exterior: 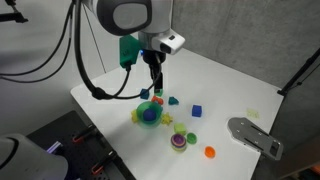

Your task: Put the small green bowl inside the purple bowl

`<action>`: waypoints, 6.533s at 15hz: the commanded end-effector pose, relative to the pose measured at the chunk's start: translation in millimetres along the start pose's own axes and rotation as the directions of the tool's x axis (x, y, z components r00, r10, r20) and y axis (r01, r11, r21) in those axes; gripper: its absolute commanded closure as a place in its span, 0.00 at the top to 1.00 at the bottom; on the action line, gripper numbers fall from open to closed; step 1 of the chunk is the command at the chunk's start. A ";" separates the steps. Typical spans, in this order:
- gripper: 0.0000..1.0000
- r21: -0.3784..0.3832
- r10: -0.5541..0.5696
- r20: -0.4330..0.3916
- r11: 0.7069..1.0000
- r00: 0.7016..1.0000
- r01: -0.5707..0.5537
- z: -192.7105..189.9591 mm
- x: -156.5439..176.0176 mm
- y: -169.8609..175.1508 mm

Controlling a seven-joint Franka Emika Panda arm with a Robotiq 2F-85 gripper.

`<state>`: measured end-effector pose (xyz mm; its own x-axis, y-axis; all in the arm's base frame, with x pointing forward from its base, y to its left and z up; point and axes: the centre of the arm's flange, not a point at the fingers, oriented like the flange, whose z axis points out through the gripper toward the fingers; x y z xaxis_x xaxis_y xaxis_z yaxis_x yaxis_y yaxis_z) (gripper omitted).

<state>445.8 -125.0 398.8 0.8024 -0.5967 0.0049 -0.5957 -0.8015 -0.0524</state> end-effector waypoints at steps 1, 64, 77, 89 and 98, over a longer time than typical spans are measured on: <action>1.00 -0.002 0.006 0.011 1.000 1.000 -0.006 6.2 4.1 4.5; 0.04 -0.203 0.364 -0.127 0.901 0.923 -0.383 287.7 192.3 99.9; 0.04 -0.137 0.360 -0.079 0.920 0.929 -0.368 227.1 115.0 106.0; 0.04 -0.145 0.309 -0.106 0.936 0.945 -0.322 256.4 90.6 88.1; 0.42 -0.137 0.307 -0.114 0.937 0.945 -0.321 250.4 87.1 92.7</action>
<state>474.8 -241.4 134.3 0.5533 -0.8283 0.0877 -0.8323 -0.5456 0.0977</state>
